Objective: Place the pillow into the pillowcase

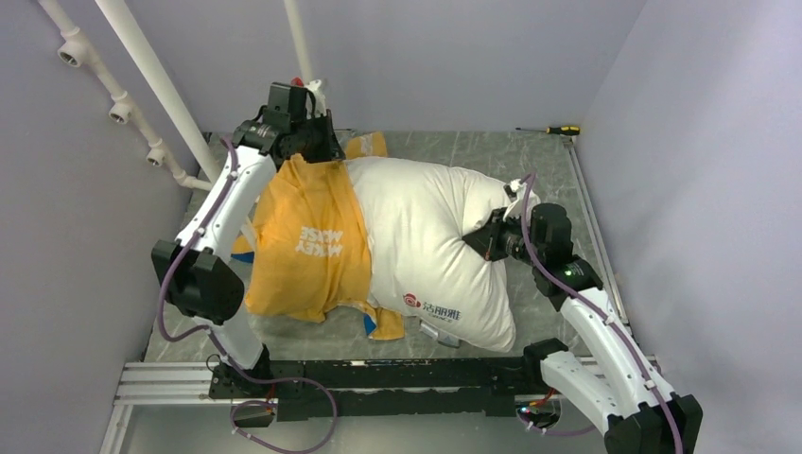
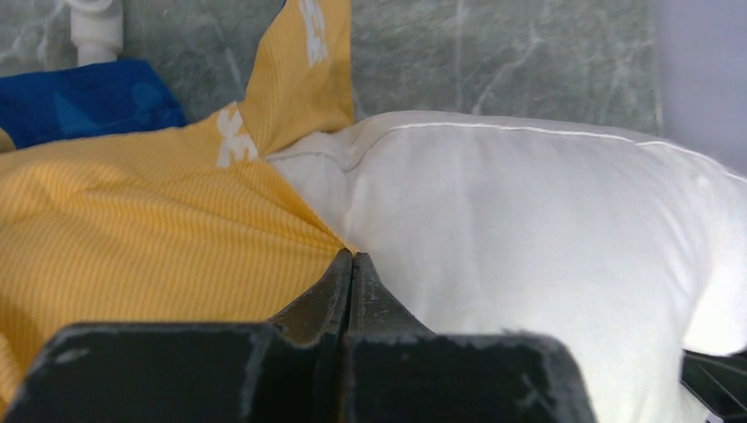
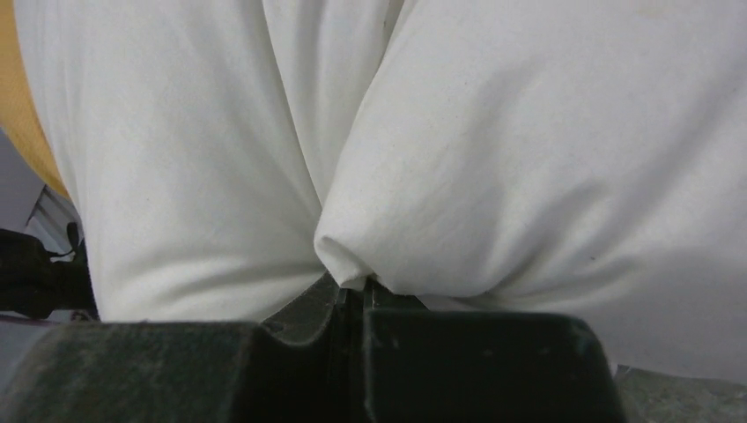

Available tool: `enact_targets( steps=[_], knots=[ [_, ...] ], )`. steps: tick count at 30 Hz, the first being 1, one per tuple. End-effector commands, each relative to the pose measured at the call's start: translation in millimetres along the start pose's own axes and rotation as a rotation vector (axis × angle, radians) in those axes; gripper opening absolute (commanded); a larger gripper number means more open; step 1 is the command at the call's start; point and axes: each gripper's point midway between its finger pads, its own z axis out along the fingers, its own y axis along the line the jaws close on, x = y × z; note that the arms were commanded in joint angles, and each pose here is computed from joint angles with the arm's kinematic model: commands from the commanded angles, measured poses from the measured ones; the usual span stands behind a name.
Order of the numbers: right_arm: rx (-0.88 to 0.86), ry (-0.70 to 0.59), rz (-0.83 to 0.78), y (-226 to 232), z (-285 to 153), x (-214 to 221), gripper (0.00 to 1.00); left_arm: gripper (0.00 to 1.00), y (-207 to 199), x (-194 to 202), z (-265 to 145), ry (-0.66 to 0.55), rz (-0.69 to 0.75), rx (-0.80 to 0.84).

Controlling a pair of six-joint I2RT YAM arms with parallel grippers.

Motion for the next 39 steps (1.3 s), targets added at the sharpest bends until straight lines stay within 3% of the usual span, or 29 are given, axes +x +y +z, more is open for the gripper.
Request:
enact_targets(
  steps=[1,12,22,27,30,33,35,39],
  knots=[
    [-0.275,0.050,-0.029,60.9,-12.4,-4.4,0.00,0.00,-74.5,-37.2,-69.0,-0.179,0.053,0.287],
    [-0.453,-0.222,-0.074,120.7,-49.9,-93.4,0.00,0.00,-175.0,-33.2,-129.0,-0.228,0.165,0.535],
    [-0.554,-0.433,0.029,137.6,-66.5,-126.7,0.00,0.00,-285.9,-8.7,-106.5,-0.107,0.203,0.789],
    [-0.560,-0.445,0.062,133.7,-58.9,-127.2,0.00,0.00,-339.4,-2.4,-106.1,-0.067,0.224,0.927],
    [-0.493,-0.417,0.055,122.2,-53.4,-116.9,0.00,0.04,-304.2,-12.0,-81.7,-0.097,0.222,0.735],
    [-0.442,-0.386,0.034,113.5,-51.6,-105.4,0.00,0.45,-232.9,-29.4,-73.3,-0.154,0.172,0.480],
    [-0.429,-0.360,0.033,109.5,-49.4,-95.9,0.00,0.66,-180.4,-37.5,-69.5,-0.185,0.129,0.319],
    [-0.435,-0.312,0.048,105.9,-45.2,-79.0,0.00,0.77,-86.5,-41.1,-68.1,-0.194,0.043,0.043]
  ],
)
